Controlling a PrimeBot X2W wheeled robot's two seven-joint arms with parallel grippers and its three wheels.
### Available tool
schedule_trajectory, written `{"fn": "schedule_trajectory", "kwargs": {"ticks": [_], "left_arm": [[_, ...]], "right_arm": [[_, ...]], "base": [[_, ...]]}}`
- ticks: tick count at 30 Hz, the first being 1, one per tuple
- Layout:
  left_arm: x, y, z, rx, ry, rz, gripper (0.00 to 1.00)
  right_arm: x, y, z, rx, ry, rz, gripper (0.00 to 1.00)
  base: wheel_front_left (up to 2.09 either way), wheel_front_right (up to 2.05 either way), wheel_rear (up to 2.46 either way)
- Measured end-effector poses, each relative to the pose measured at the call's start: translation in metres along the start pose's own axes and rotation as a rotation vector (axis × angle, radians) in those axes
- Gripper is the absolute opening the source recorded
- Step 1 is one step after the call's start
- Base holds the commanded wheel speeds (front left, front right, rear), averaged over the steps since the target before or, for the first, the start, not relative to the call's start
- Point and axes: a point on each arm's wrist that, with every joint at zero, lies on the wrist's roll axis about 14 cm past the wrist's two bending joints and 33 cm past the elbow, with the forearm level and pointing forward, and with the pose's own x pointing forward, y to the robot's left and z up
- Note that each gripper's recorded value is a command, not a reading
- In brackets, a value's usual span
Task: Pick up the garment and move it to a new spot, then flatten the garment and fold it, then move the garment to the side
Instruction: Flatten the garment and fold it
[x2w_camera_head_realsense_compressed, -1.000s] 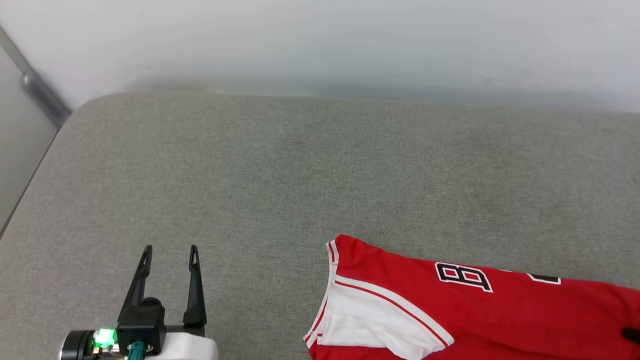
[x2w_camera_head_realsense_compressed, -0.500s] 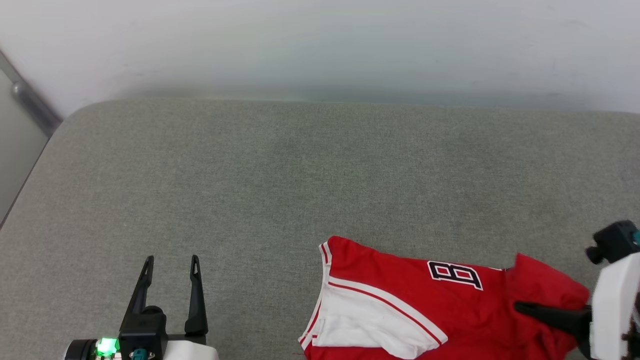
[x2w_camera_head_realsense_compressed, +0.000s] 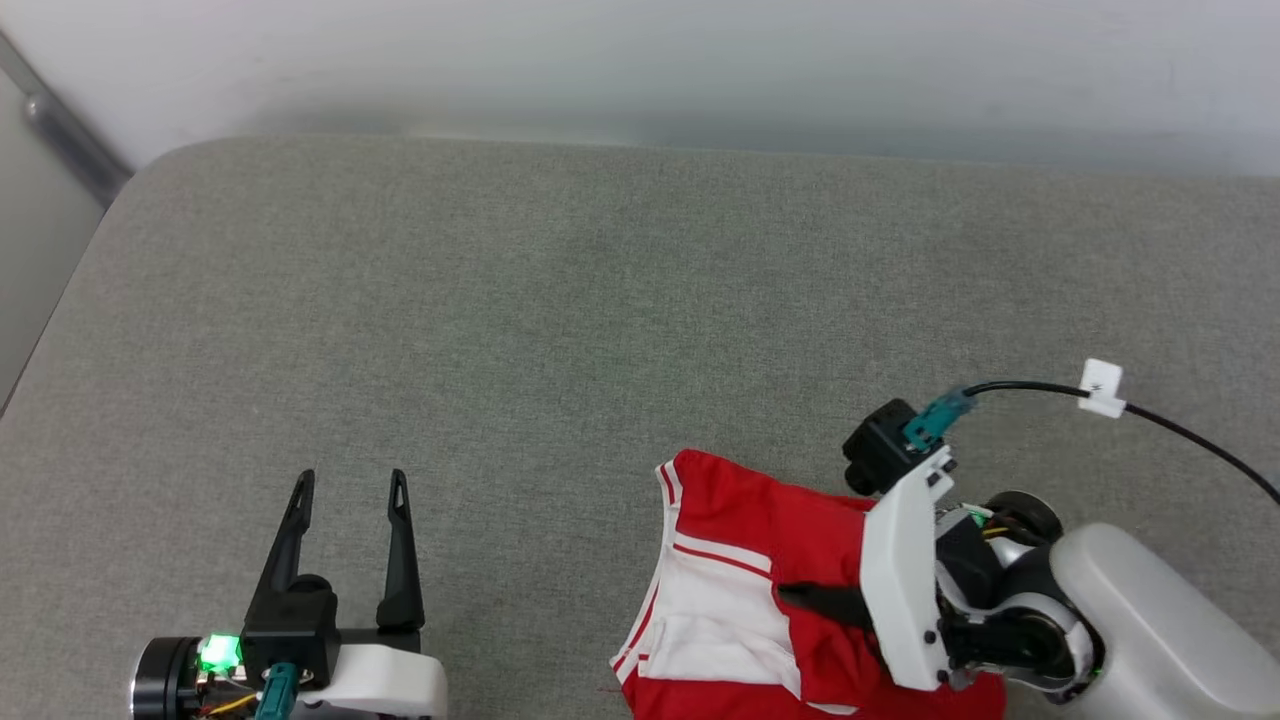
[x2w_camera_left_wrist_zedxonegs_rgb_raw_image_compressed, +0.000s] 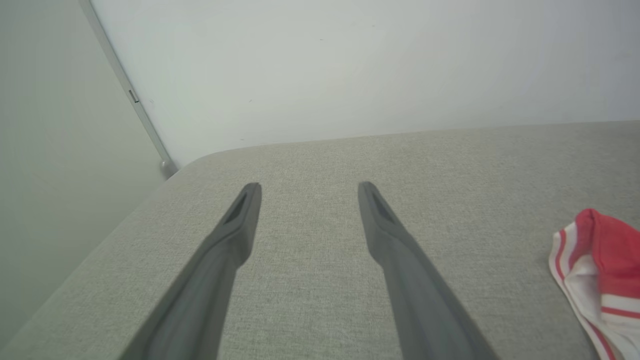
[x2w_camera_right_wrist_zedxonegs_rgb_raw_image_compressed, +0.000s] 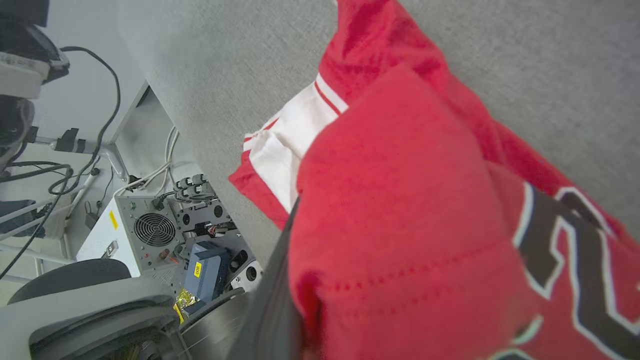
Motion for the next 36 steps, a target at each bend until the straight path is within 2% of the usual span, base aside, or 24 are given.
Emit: {"fn": "schedule_trajectory", "kwargs": {"ticks": [9, 13, 14, 15, 19, 23, 26, 27, 32, 36], "left_arm": [[0.008, -0.002, -0.006, 0.001, 0.015, 0.005, 1.00], [0.007, -0.002, -0.008, -0.001, 0.022, 0.006, 1.00], [0.007, -0.002, -0.008, -0.002, 0.022, 0.005, 1.00], [0.007, -0.002, -0.007, -0.002, 0.021, 0.006, 1.00], [0.003, -0.001, -0.005, -0.004, 0.016, 0.006, 1.00], [0.000, -0.002, 0.000, -0.008, -0.001, 0.001, 1.00], [-0.004, -0.003, 0.003, -0.012, -0.009, -0.004, 1.00], [-0.005, -0.006, 0.007, -0.017, -0.022, -0.015, 1.00], [-0.009, -0.011, 0.012, -0.023, -0.039, -0.035, 1.00], [-0.009, -0.015, 0.018, -0.029, -0.059, -0.047, 1.00]], "right_arm": [[0.047, -0.016, -0.025, -0.039, 0.138, -0.056, 0.00], [0.056, -0.015, -0.028, -0.045, 0.140, -0.053, 0.00], [0.056, -0.015, -0.027, -0.051, 0.131, -0.053, 0.29], [0.056, -0.014, -0.027, -0.062, 0.128, -0.052, 1.00], [0.042, -0.005, -0.011, -0.108, 0.039, -0.037, 1.00], [0.010, -0.014, 0.027, -0.194, -0.161, -0.098, 1.00], [-0.028, -0.031, 0.067, -0.262, -0.385, -0.202, 1.00], [-0.071, -0.048, 0.098, -0.320, -0.618, -0.322, 1.00], [-0.131, -0.066, 0.108, -0.348, -0.904, -0.493, 1.00], [-0.160, -0.073, 0.093, -0.326, -1.037, -0.591, 1.00]], "base": [[0.00, 0.00, 0.00], [0.00, 0.00, 0.00], [0.00, 0.00, 0.00], [0.00, 0.00, 0.00], [0.00, 0.00, 0.00], [0.00, 0.00, 0.00], [0.00, 0.00, 0.00], [0.00, 0.00, 0.00], [0.00, 0.00, 0.00], [0.00, 0.00, 0.00]]}}
